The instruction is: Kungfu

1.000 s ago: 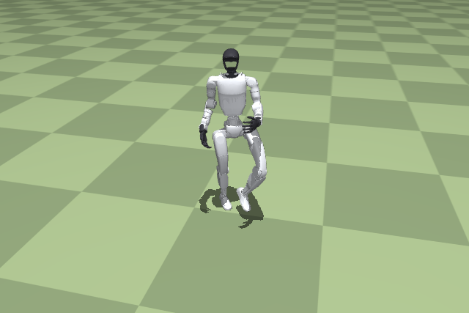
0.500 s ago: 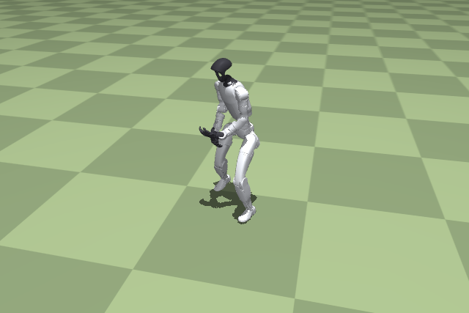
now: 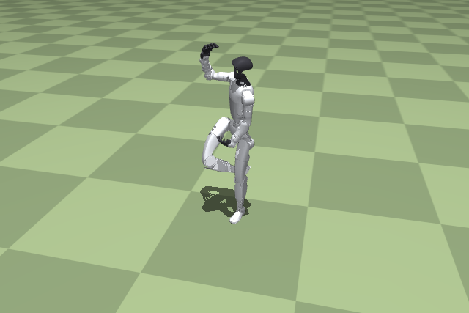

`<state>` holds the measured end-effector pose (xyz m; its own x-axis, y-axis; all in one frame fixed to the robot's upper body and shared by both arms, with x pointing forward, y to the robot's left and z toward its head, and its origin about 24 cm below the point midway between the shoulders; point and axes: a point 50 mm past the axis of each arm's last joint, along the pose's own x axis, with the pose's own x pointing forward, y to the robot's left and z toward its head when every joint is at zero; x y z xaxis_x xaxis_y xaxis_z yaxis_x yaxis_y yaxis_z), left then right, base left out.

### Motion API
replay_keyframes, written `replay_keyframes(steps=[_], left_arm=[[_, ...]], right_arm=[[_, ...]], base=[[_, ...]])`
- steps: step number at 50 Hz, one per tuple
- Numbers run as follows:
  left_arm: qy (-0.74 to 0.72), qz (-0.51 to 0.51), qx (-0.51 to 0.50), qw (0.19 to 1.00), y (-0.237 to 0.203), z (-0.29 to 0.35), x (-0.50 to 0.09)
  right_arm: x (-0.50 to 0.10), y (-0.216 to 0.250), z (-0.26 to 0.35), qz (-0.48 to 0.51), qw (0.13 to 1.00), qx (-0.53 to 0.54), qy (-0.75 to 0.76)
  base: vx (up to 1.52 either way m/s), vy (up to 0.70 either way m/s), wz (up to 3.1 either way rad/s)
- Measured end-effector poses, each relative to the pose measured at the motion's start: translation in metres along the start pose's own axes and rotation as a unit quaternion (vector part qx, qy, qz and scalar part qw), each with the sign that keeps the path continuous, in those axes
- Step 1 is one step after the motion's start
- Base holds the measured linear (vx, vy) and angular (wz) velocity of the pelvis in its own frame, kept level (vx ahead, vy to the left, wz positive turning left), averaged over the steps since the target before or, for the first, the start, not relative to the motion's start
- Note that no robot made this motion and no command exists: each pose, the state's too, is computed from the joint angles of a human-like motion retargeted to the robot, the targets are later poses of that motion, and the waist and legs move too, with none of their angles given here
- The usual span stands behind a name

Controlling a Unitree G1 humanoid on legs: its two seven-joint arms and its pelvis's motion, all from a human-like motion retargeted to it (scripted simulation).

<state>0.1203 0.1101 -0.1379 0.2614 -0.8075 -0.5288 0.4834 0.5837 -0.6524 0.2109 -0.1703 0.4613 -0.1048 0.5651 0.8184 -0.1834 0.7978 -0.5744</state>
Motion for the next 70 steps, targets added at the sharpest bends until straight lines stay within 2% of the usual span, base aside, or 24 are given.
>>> replay_keyframes(steps=[3, 7, 13, 20, 24, 29, 32, 35, 37, 40, 43, 46, 50, 54, 57, 60, 63, 65, 67, 70], left_arm=[[-0.025, 0.01, -0.016, 1.0, 0.0, 0.004, 0.002], [-0.032, 0.038, 0.031, 0.998, 0.013, 0.024, -0.007], [-0.072, 0.085, 0.062, 0.992, 0.027, 0.055, -0.016], [-0.211, 0.111, 0.027, 0.971, 0.016, 0.119, 0.005], [-0.283, 0.037, 0.069, 0.956, -0.011, 0.171, 0.019], [-0.354, -0.084, 0.127, 0.923, -0.058, 0.216, 0.032], [-0.387, -0.168, 0.124, 0.898, -0.082, 0.223, 0.036], [-0.391, -0.233, 0.09, 0.886, -0.093, 0.21, 0.043], [-0.377, -0.237, 0.069, 0.893, -0.097, 0.196, 0.052], [-0.348, -0.204, -0.004, 0.915, -0.088, 0.162, 0.063], [-0.353, -0.151, -0.075, 0.92, -0.075, 0.145, 0.065], [-0.342, -0.085, -0.069, 0.933, -0.054, 0.137, 0.055], [-0.299, 0.029, 0.011, 0.954, -0.012, 0.134, 0.027], [-0.293, 0.179, 0.101, 0.934, 0.031, 0.147, -0.024], [-0.307, 0.304, 0.158, 0.888, 0.062, 0.154, -0.085], [-0.31, 0.474, 0.217, 0.795, 0.09, 0.158, -0.184], [-0.294, 0.625, 0.226, 0.687, 0.1, 0.164, -0.266], [-0.28, 0.725, 0.198, 0.597, 0.105, 0.164, -0.313], [-0.282, 0.774, 0.144, 0.548, 0.109, 0.159, -0.334], [-0.341, 0.761, 0.081, 0.547, 0.111, 0.153, -0.327]], right_arm=[[-0.005, -0.011, 0.002, -0.038, 0.995, -0.09, 0.026], [-0.014, -0.004, 0.003, -0.061, 0.995, -0.079, 0.005], [-0.032, 0.021, -0.023, -0.08, 0.994, 0.069, 0.018], [-0.073, 0.11, -0.081, -0.078, 0.949, 0.291, 0.09], [-0.102, 0.186, -0.108, -0.078, 0.861, 0.484, 0.136], [-0.145, 0.281, -0.116, -0.068, 0.694, 0.69, 0.194], [-0.167, 0.327, -0.109, -0.092, 0.611, 0.752, 0.229], [-0.185, 0.336, -0.104, -0.116, 0.537, 0.794, 0.262], [-0.201, 0.349, -0.098, -0.111, 0.498, 0.808, 0.293], [-0.213, 0.363, -0.09, -0.082, 0.492, 0.806, 0.319], [-0.213, 0.358, -0.092, -0.082, 0.526, 0.783, 0.322], [-0.192, 0.334, -0.099, -0.101, 0.581, 0.759, 0.275], [-0.153, 0.249, -0.101, -0.143, 0.705, 0.674, 0.169], [-0.119, 0.123, -0.057, -0.196, 0.872, 0.446, 0.041], [-0.108, 0.054, 0.009, -0.237, 0.944, 0.223, -0.051], [-0.108, 0.019, 0.081, -0.286, 0.949, -0.018, -0.132], [-0.106, 0.016, 0.125, -0.315, 0.908, -0.198, -0.194], [-0.105, 0.019, 0.145, -0.348, 0.857, -0.308, -0.22], [-0.103, 0.022, 0.156, -0.355, 0.816, -0.391, -0.233], [-0.096, 0.023, 0.165, -0.319, 0.788, -0.471, -0.238]], base=[[0.08, 0.0, 0.26], [0.06, 0.13, 0.34], [-0.02, 0.06, -0.16], [-0.14, 0.03, -0.2], [-0.26, 0.11, -0.48], [-0.3, 0.03, -0.1], [-0.31, 0.06, -1.08], [-0.18, -0.06, -0.61], [-0.1, -0.02, -0.04], [0.01, -0.14, -0.09], [0.08, -0.1, 0.59], [0.1, -0.18, 0.75], [0.04, -0.17, 1.14], [0.02, -0.12, 1.57], [0.15, -0.28, 0.2], [0.26, -0.35, -0.96], [-0.06, -0.09, -0.34], [-0.24, -0.09, 0.86], [-0.15, -0.04, 0.65], [-0.03, 0.07, -0.47]])
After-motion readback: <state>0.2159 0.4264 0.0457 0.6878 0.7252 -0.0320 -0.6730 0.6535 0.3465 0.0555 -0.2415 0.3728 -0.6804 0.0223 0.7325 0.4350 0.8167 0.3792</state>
